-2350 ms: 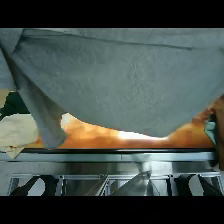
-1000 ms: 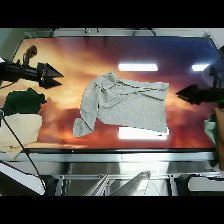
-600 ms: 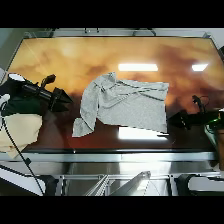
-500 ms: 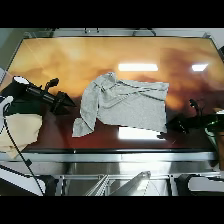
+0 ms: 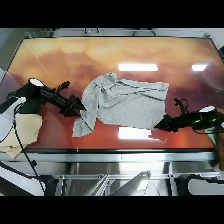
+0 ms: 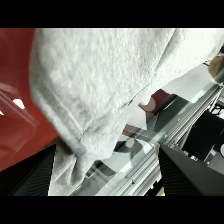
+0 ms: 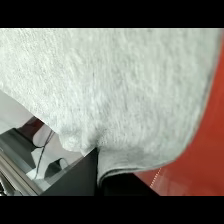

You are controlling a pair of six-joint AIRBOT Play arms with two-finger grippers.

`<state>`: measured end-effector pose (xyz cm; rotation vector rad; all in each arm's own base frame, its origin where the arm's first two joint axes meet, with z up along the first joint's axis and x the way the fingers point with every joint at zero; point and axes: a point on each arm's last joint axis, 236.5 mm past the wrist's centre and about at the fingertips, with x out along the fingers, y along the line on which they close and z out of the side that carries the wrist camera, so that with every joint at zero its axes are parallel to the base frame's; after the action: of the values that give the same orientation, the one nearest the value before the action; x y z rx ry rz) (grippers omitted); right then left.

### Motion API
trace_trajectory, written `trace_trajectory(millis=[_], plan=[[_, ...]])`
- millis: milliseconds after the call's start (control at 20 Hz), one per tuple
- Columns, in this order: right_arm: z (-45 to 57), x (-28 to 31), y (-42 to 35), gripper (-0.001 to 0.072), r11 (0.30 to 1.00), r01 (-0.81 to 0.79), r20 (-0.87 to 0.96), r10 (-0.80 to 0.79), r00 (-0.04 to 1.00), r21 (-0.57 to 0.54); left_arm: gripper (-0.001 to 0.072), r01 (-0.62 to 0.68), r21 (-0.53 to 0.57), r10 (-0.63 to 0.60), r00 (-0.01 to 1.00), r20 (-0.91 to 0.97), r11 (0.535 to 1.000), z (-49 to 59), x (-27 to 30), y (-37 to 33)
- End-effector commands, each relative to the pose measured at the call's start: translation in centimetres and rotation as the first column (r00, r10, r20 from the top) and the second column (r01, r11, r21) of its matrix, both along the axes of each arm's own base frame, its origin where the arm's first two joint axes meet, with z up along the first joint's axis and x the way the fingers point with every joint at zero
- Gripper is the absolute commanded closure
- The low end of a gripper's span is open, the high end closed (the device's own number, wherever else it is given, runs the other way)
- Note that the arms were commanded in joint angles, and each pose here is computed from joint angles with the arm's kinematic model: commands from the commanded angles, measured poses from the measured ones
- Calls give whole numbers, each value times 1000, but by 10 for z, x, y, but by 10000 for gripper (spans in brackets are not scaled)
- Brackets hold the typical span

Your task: Fold the shirts.

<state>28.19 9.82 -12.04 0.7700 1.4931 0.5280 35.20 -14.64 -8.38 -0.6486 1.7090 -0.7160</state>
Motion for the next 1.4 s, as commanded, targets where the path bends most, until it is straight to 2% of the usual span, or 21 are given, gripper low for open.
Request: trace_trajectory(millis=[0,50,100,150,200,500,800,900,1000,1100,1200,1250,1350], plan=[[1,5,10,694,1000,-2,15,2,1000,3,6,36,4,-35,999,-28,999,-15,-7,-16],[2,3,11,694,1000,-7,10,7,1000,11,47,42,2,-41,998,-37,999,-18,-9,-19],[3,2,13,694,1000,-12,6,12,1000,18,305,47,4,-47,998,-35,999,-19,-10,-21],[5,0,14,695,1000,-17,2,17,1000,25,644,58,-4,-58,998,-13,998,-17,-8,-22],[6,-2,15,695,999,-23,-2,23,1000,33,710,69,-9,-69,998,10,998,-13,-5,-21],[44,10,-1,696,999,1,91,-5,996,42,711,45,-31,-41,990,137,998,57,16,13],[149,47,-65,696,990,143,343,-136,930,5,710,41,-34,-29,958,285,999,147,-5,43],[214,53,-74,696,985,172,487,-164,858,29,707,20,-93,17,924,383,995,196,-12,45],[282,58,-92,697,972,235,645,-191,740,18,683,-7,-156,84,863,498,988,247,-19,52],[335,55,-111,697,951,309,743,-186,643,-29,683,-64,-147,139,797,587,987,278,-25,70],[374,47,-104,697,953,302,800,-170,576,-15,683,-120,-151,190,745,639,981,297,-33,81],[394,42,-92,697,963,268,826,-167,539,20,683,-113,-197,219,704,675,974,315,-38,78],[439,29,-66,697,979,188,890,-155,428,81,683,-7,-346,291,558,777,938,380,-55,64]])
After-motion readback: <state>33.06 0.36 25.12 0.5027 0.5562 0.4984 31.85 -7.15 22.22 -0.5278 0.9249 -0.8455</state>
